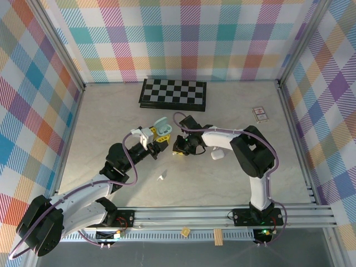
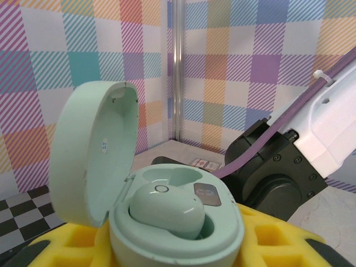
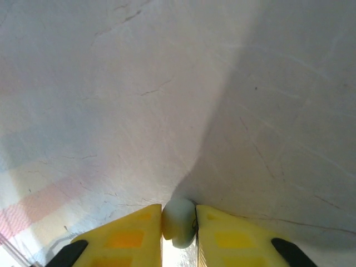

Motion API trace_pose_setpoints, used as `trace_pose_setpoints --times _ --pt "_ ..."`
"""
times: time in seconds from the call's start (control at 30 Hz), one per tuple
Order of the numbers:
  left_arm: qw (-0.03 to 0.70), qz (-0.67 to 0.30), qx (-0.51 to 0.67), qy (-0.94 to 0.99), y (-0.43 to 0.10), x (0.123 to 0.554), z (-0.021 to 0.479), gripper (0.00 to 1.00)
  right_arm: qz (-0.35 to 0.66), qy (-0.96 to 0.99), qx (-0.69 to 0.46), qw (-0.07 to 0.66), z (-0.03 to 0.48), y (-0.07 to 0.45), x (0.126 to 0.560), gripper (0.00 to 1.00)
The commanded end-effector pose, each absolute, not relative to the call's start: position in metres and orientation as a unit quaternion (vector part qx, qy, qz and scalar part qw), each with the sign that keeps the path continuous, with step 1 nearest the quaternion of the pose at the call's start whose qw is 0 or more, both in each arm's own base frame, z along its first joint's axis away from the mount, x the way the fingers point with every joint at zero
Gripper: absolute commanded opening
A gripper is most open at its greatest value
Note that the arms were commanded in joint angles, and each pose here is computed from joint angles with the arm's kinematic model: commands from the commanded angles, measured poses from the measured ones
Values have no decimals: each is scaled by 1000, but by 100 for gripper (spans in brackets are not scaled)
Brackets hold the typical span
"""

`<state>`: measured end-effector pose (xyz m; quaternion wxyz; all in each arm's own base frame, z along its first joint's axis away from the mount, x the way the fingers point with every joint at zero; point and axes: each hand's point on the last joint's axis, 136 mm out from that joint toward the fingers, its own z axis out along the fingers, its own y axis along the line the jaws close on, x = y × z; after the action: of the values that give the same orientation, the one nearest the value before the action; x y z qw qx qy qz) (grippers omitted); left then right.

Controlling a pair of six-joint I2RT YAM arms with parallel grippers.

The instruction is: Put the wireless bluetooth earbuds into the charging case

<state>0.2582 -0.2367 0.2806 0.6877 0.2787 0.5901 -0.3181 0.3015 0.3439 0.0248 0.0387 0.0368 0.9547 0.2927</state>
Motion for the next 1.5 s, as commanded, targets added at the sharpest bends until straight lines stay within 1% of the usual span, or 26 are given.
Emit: trace_pose_setpoints --times 0.0,0.23,0.37,0.53,0.67,0.83,0.9,0.97,1.07,1.3,1.47 --pt "705 -327 276 566 -235 254 297 29 265 963 22 41 20 336 300 17" --pt "702 -323 283 569 -236 255 296 29 215 973 -19 78 41 304 290 17" --pt "699 -320 287 571 -237 255 295 29 188 979 -42 62 36 280 266 17" --pt "697 -318 291 573 -238 255 294 29 186 980 -68 26 29 258 229 18" --pt "695 -314 289 578 -238 258 291 29 186 979 -81 23 27 246 214 20" --pt "695 -317 289 577 -239 258 293 29 200 976 -80 30 23 250 216 22" --pt "694 -318 290 578 -240 258 293 29 216 973 -76 37 24 255 220 27" --pt "693 -319 291 578 -240 258 293 29 227 970 -72 40 24 258 221 34" --pt "692 -321 288 579 -239 258 293 29 236 968 -71 40 25 260 221 37" --pt "691 -323 285 580 -238 257 291 29 262 962 -68 41 33 264 217 35" --pt "692 -325 287 578 -240 257 293 29 271 960 -65 38 33 265 214 29"
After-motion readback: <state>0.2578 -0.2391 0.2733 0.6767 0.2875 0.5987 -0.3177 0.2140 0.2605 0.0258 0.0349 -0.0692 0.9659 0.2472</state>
